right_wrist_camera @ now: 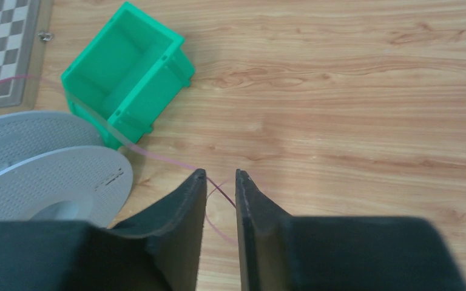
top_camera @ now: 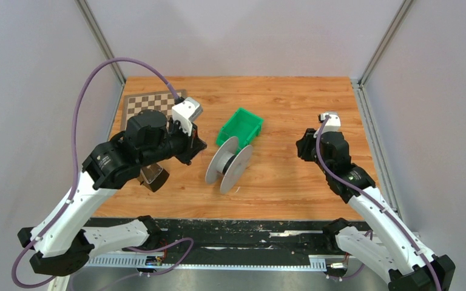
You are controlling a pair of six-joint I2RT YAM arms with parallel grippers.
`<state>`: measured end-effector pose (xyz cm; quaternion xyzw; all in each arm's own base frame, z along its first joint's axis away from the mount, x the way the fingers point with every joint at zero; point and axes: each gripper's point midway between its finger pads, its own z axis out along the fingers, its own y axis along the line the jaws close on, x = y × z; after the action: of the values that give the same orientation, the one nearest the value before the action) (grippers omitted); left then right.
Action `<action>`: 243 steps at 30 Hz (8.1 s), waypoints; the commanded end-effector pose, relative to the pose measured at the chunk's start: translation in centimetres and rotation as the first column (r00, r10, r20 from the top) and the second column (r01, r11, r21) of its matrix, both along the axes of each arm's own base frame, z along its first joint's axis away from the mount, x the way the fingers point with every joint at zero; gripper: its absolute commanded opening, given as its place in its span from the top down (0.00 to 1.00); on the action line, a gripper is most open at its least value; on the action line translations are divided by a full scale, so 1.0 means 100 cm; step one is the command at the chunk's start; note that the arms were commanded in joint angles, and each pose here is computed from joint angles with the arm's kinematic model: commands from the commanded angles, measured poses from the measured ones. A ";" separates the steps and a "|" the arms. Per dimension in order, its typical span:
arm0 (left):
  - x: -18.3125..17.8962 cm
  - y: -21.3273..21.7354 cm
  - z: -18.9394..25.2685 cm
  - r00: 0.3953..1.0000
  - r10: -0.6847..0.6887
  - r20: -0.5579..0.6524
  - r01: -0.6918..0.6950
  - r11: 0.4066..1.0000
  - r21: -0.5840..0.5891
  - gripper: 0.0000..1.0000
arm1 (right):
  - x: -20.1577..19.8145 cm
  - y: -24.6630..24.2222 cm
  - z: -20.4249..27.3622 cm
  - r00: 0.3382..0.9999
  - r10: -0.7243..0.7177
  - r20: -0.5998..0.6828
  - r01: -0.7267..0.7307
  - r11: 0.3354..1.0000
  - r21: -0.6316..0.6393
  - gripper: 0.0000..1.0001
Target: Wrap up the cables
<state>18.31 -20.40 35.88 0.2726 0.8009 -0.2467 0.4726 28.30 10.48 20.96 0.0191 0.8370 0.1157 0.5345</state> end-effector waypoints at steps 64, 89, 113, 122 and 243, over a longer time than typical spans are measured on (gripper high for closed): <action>-0.013 -0.058 0.009 0.951 -0.219 0.219 0.282 0.905 -0.319 0.32 | -0.112 0.177 0.284 0.421 0.557 0.716 -0.873 0.462 0.153 1.00; -0.051 -0.083 0.040 0.844 -0.411 0.345 0.532 0.727 -0.434 0.39 | -0.192 0.169 0.297 0.119 0.634 0.764 -0.990 0.138 0.040 1.00; -0.056 -0.101 0.035 0.811 -0.466 0.353 0.584 0.628 -0.513 0.50 | -0.195 0.167 0.294 0.126 0.625 0.770 -0.990 0.129 0.057 1.00; -0.061 -0.102 0.030 0.800 -0.485 0.353 0.597 0.592 -0.541 0.63 | -0.193 0.167 0.293 0.135 0.618 0.774 -0.989 0.128 0.070 1.00; 0.026 -0.006 -0.118 0.994 0.070 -0.088 -0.067 0.997 0.033 0.23 | -0.043 0.237 0.035 0.172 0.949 0.263 -0.882 0.267 -0.388 1.00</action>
<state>20.49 -20.45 23.79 0.2320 0.8453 -0.2213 0.4274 23.43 33.91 22.47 -0.5316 0.5868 0.3755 0.4817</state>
